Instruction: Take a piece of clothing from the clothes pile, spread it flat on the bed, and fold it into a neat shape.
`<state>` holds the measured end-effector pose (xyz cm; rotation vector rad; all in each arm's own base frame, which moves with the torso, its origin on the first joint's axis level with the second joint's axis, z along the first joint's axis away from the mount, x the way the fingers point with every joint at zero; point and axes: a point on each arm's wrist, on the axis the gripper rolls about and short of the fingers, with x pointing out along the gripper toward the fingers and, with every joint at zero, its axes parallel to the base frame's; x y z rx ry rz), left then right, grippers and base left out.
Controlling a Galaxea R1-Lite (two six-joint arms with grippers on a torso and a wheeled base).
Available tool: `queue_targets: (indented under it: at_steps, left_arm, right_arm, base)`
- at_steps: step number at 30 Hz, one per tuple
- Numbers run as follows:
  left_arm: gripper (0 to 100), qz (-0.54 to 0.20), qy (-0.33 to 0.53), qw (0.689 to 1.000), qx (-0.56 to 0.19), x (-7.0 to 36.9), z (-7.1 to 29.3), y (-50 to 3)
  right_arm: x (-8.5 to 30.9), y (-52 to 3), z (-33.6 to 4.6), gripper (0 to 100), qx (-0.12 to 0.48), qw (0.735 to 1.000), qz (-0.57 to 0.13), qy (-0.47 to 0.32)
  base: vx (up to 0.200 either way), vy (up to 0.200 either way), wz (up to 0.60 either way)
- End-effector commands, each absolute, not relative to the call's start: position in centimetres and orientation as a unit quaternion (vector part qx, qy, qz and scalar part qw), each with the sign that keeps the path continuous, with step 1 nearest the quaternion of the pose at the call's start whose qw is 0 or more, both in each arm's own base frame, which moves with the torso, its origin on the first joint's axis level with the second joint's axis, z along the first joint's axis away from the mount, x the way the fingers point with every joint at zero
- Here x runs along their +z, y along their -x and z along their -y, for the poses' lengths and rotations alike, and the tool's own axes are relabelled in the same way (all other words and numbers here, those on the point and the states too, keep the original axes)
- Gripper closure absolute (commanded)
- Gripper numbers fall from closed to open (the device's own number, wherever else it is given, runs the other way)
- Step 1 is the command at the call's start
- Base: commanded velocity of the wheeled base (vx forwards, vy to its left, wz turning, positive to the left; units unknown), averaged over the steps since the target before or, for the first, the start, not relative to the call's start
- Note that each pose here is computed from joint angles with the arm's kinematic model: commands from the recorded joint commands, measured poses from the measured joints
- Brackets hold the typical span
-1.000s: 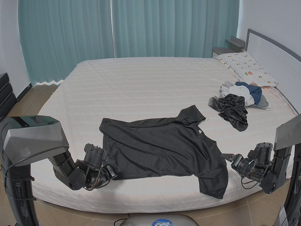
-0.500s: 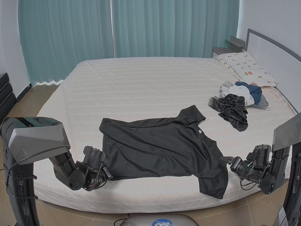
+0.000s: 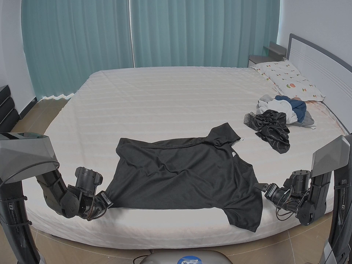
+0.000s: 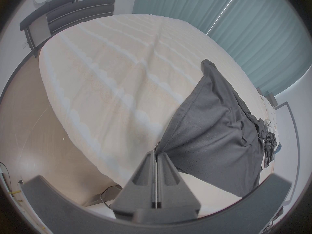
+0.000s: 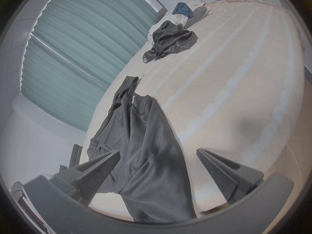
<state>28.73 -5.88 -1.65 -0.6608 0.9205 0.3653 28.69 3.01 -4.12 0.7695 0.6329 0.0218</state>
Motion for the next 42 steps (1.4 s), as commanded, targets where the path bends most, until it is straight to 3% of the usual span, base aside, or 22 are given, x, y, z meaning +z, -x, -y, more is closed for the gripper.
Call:
queue_targets:
  at_steps: [1, 3, 4, 16, 23, 27, 28, 42]
  left_arm:
    - [100, -0.434, 0.314, 0.827, 0.171, -1.5, 5.7, -28.7]
    - [100, -0.434, 0.315, 0.827, 0.170, -1.5, 5.7, -28.7]
    - [100, -0.435, 0.315, 0.826, 0.170, -1.6, 5.7, -28.7]
    - [100, -0.435, 0.325, 0.823, 0.168, -1.6, 5.3, -28.8]
    - [100, -0.429, 0.340, 0.819, 0.171, -1.5, 5.4, -29.1]
    - [100, -0.434, 0.348, 0.815, 0.160, -1.3, 5.4, -29.1]
    - [100, -0.433, 0.348, 0.816, 0.161, -1.3, 5.3, -29.1]
    - [100, -0.435, 0.349, 0.814, 0.163, -1.5, 5.2, -29.1]
  right_arm:
    - [-4.8, -29.3, -3.1, 0, 0.013, 0.878, -0.304, -0.370]
    - [-5.2, -29.7, -3.2, 0, 0.020, 0.876, -0.306, -0.371]
    - [-5.2, -29.8, -3.2, 100, 0.021, 0.877, -0.305, -0.372]
    - [-3.7, -33.6, -2.9, 100, 0.036, 0.893, -0.248, -0.375]
    - [-3.4, -36.2, -3.1, 100, 0.035, 0.893, -0.248, -0.373]
    - [-3.9, -35.7, -2.6, 100, 0.031, 0.902, -0.272, -0.334]
    - [-4.1, -35.5, -2.1, 0, 0.026, 0.904, -0.275, -0.325]
    - [-5.3, -34.3, -2.1, 0, 0.055, 0.891, -0.327, -0.311]
  base:
    - [0.000, 0.000, 0.00]
    - [0.000, 0.000, 0.00]
    - [0.000, 0.000, 0.00]
    - [0.000, 0.000, 0.00]
    - [0.000, 0.000, 0.00]
    - [0.000, 0.000, 0.00]
    - [0.000, 0.000, 0.00]
    - [0.000, 0.000, 0.00]
